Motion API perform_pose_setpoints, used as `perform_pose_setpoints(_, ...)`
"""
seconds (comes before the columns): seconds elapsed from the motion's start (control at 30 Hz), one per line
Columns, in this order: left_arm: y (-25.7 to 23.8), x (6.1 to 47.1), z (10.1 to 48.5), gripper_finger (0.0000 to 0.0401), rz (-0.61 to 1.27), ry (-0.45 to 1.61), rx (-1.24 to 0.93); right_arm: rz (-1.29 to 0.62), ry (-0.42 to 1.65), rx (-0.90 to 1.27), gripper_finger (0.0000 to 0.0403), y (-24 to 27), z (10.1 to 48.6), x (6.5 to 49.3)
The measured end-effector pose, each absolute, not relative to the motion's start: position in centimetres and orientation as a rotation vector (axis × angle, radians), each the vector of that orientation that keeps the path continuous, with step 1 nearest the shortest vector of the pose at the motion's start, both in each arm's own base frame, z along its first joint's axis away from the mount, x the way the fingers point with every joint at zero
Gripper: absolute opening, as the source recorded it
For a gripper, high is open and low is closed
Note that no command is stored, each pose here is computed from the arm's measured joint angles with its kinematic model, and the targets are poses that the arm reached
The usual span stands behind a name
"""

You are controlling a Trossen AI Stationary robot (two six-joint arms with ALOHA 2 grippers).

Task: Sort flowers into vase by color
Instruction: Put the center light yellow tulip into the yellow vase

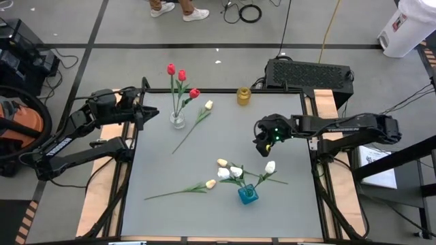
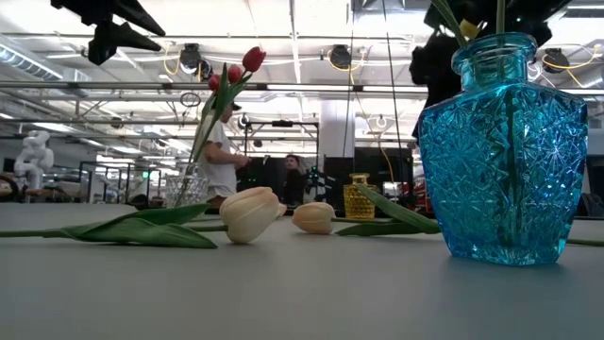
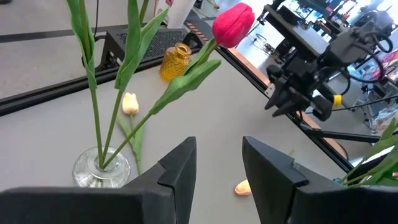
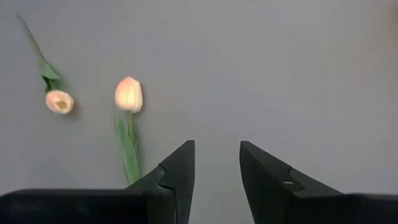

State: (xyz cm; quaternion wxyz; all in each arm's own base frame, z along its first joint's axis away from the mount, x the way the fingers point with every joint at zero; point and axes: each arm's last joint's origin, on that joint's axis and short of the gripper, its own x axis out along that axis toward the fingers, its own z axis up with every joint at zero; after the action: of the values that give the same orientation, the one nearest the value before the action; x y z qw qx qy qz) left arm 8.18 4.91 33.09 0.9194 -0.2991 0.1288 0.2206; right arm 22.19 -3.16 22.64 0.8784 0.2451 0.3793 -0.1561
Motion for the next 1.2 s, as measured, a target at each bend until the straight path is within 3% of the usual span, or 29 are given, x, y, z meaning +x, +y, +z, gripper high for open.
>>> perform_pose_setpoints(0.57,4.9,8.2,33.1,0.0136,0.454,0.265,-0.614,-0.043,1.009,0.768,0.0118,-2.0,17.5,25.9)
perform_pose_setpoints(1.2,4.9,8.2,33.1,0.0136,0.454,0.265,-0.613,-0.013,1.015,0.849,0.0118,0.0,16.1,27.4)
